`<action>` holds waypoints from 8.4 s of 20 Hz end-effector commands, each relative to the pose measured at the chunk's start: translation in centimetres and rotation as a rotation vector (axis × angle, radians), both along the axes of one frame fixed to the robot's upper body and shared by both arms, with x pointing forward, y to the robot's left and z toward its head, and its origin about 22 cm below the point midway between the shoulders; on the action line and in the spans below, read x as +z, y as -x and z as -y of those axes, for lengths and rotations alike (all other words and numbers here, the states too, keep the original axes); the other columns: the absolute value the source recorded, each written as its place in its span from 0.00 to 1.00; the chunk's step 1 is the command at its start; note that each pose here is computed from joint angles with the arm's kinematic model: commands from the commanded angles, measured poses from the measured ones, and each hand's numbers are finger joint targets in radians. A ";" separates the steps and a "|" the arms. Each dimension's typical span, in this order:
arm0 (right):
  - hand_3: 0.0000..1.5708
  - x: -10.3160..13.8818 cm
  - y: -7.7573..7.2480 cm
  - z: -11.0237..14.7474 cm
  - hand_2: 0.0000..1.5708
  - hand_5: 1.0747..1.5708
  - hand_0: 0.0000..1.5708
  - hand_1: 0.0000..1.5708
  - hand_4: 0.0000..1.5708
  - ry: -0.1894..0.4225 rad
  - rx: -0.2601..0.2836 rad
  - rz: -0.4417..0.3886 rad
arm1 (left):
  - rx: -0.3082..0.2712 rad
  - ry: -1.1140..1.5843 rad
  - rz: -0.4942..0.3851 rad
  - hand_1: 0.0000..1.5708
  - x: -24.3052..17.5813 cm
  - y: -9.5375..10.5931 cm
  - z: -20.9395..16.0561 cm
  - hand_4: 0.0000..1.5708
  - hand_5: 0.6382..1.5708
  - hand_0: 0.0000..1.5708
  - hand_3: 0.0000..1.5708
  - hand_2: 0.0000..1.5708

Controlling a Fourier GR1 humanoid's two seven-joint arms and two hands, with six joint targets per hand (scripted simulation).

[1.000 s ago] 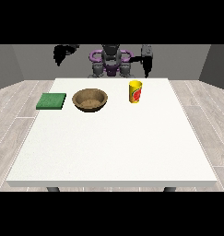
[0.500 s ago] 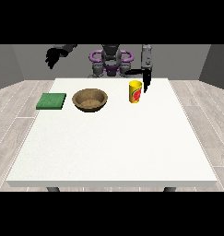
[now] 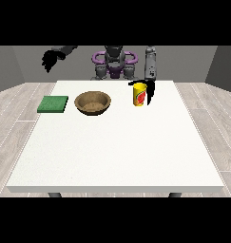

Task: Pick the cup and pour the ball into the bowl, then pick the bowl and place it on the pad

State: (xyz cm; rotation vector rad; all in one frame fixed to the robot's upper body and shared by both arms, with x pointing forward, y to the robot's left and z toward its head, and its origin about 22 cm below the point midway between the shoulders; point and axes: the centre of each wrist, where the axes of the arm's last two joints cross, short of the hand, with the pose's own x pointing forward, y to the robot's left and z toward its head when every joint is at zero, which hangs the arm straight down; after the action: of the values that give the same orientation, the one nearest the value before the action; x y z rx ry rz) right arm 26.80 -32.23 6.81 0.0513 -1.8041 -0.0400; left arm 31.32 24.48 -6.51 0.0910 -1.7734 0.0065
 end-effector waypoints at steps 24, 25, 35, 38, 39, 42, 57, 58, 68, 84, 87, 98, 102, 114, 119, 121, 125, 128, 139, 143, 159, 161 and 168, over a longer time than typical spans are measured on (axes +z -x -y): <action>0.11 -0.9 -0.4 6.1 0.00 0.98 0.00 0.00 0.41 -0.023 -0.003 -0.180 | 0.150 -0.959 0.032 0.87 1.2 -4.4 5.6 0.92 0.96 0.87 1.00 1.00; 0.12 -2.4 0.8 8.0 0.00 0.98 0.00 0.00 0.42 -0.041 -0.025 -0.201 | 0.130 -1.000 0.017 0.87 1.4 -4.5 6.1 0.93 0.96 0.87 1.00 1.00; 0.00 -3.0 0.9 11.9 0.00 0.97 0.00 0.00 0.43 -0.061 -0.027 -0.213 | 0.117 -1.334 0.029 0.87 6.6 -7.9 15.5 0.93 0.96 0.87 1.00 1.00; 0.11 -4.1 -0.3 9.6 0.00 0.98 0.00 0.00 0.45 -0.069 -0.017 -0.236 | 0.137 -1.477 0.019 0.83 7.8 -8.0 17.5 0.94 0.95 0.83 1.00 1.00; 0.10 -4.3 -0.2 10.9 0.00 0.98 0.00 0.00 0.45 -0.054 -0.049 -0.236 | 0.115 -1.506 0.052 0.84 9.5 -8.1 19.0 0.90 0.98 0.84 1.00 1.00; 0.11 -5.3 -0.9 8.6 0.00 0.97 0.00 0.00 0.44 -0.074 -0.021 -0.216 | 0.199 -1.678 0.116 0.93 10.4 -8.7 19.7 0.80 0.98 0.93 1.00 1.00; 0.03 -4.4 -3.4 7.3 0.00 0.95 0.00 0.00 0.45 -0.058 -0.023 -0.226 | 0.099 -2.016 0.149 0.00 10.4 -4.1 23.7 0.71 1.00 0.00 0.98 0.68; 0.03 -4.9 -4.2 4.6 0.00 0.95 0.00 0.00 0.45 -0.061 -0.013 -0.283 | 0.054 -1.998 0.140 0.00 10.6 -4.2 23.7 0.70 1.00 0.00 0.98 0.67; 0.08 -5.6 -2.2 7.6 0.00 0.98 0.00 0.00 0.49 -0.084 -0.190 -0.272 | 0.150 -0.963 0.058 0.40 19.2 -8.5 14.7 0.82 0.97 0.40 0.43 0.60; 0.00 -10.5 -1.9 3.4 0.00 0.99 0.00 0.00 0.47 -0.209 -0.296 -0.267 | -0.176 -0.128 0.097 0.00 28.6 -9.0 -3.8 0.67 0.99 0.00 0.00 0.00; 0.00 -11.6 -1.7 4.0 0.00 0.99 0.00 0.00 0.47 -0.222 -0.299 -0.228 | -0.196 -0.125 0.113 0.00 30.2 -8.3 -6.9 0.67 0.99 0.00 0.00 0.00; 0.00 -13.8 -4.8 1.2 0.00 0.97 0.00 0.00 0.35 -0.236 -0.270 -0.201 | -0.178 -0.116 0.163 0.00 31.9 -6.1 -8.2 0.64 0.96 0.00 0.00 0.00; 0.00 -14.0 -5.3 0.7 0.00 0.96 0.00 0.00 0.32 -0.186 -0.256 -0.237 | -0.144 -0.112 0.143 0.00 30.9 -5.0 -10.2 0.65 0.96 0.00 0.00 0.00; 0.00 -12.2 -8.9 -3.7 0.00 0.96 0.00 0.00 0.29 -0.212 -0.222 -0.141 | -0.129 -0.126 0.218 0.00 35.0 -3.5 -12.5 0.65 0.96 0.00 0.00 0.00; 0.00 -14.9 -5.8 -0.4 0.00 0.99 0.00 0.00 0.39 -0.213 -0.377 -0.313 | -0.156 -0.126 0.211 0.00 34.6 -2.5 -14.3 0.65 0.97 0.00 0.00 0.00; 0.29 -17.2 -3.6 -0.7 1.00 0.84 0.94 0.94 0.40 -0.146 -0.409 -0.392 | -0.144 -0.139 0.241 0.00 34.9 -2.4 -14.2 0.65 0.96 0.00 0.00 0.00; 1.00 -16.2 -2.8 3.1 1.00 0.81 1.00 1.00 0.58 0.011 -0.503 -0.439 | -0.157 -0.102 0.235 0.00 35.2 -2.6 -14.4 0.67 0.95 0.00 0.00 0.00; 0.90 -14.7 -3.4 4.5 1.00 0.91 1.00 1.00 0.59 0.042 -0.545 -0.401 | -0.153 -0.097 0.267 0.00 36.2 -2.2 -15.3 0.71 0.94 0.00 0.00 0.00; 0.65 -5.6 -7.3 8.3 1.00 0.97 1.00 1.00 0.66 0.245 -0.507 -0.550 | -0.028 -0.056 0.088 0.00 29.1 -2.3 -19.7 0.76 0.97 0.00 0.00 0.00; 0.53 -1.7 -8.2 10.2 1.00 0.98 1.00 1.00 0.66 0.303 -0.488 -0.547 | 0.011 -0.061 0.070 0.00 29.1 -1.2 -22.4 0.77 0.96 0.00 0.00 0.00; 0.29 0.4 -6.1 14.7 1.00 0.99 1.00 1.00 0.71 0.281 -0.467 -0.532 | 0.081 -0.079 0.081 0.00 24.6 1.8 -26.4 0.77 0.98 0.00 0.00 0.00; 0.27 2.5 -6.5 15.9 1.00 0.99 1.00 1.00 0.68 0.198 -0.491 -0.456 | 0.086 -0.087 0.159 0.00 27.3 2.1 -27.6 0.77 0.98 0.00 0.00 0.00; 0.34 -1.5 -7.5 12.5 1.00 1.00 1.00 1.00 0.65 0.142 -0.467 -0.497 | 0.058 -0.086 0.133 0.00 25.4 1.0 -25.7 0.77 0.98 0.00 0.00 0.00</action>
State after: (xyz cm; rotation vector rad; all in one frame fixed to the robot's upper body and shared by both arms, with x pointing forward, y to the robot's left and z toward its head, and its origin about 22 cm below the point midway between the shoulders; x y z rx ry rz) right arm 34.01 -45.10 5.63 -0.4713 -1.2801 -0.2179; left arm 30.10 50.49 19.45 0.2133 -1.9040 -0.0191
